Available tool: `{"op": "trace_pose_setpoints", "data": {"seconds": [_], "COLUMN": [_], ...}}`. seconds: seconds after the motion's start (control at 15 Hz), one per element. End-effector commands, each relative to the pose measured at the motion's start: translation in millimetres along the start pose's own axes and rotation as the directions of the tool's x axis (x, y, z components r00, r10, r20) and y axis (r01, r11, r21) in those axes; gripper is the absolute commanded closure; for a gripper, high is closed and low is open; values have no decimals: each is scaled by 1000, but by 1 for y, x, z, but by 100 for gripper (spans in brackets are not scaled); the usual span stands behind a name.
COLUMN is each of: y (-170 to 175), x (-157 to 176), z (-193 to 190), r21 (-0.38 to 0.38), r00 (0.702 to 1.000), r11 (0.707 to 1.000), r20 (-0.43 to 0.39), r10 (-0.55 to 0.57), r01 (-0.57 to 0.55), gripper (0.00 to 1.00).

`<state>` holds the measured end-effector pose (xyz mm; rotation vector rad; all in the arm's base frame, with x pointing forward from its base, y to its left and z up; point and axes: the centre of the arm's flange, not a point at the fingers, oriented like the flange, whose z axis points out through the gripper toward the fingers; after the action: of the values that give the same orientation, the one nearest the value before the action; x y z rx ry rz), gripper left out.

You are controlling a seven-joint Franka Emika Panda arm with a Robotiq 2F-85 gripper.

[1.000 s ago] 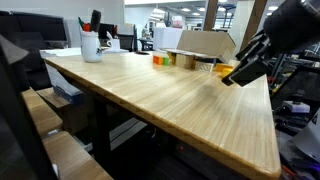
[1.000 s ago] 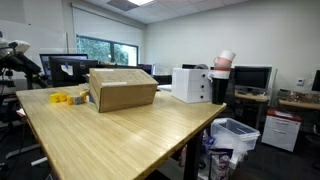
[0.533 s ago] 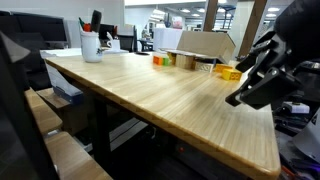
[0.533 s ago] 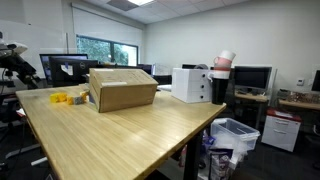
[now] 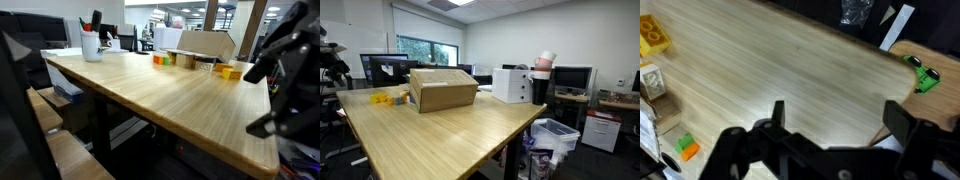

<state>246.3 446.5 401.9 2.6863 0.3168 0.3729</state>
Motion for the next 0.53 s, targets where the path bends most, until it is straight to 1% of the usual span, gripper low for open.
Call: {"op": "trace_pose_setpoints", "data": {"seconds": [0.0, 0.07, 0.27, 0.47], "y": [79, 97, 162, 219], "x": [39, 50, 87, 103], "z": [12, 21, 25, 24], "r21": [-8, -5, 14, 32], "r00": [996, 995, 993, 991], "r11": [998, 998, 997, 997], "r20": [70, 79, 95, 115], "r10": [-53, -68, -74, -71], "r01": [54, 69, 73, 68], "gripper": [0, 0, 0, 0]}}
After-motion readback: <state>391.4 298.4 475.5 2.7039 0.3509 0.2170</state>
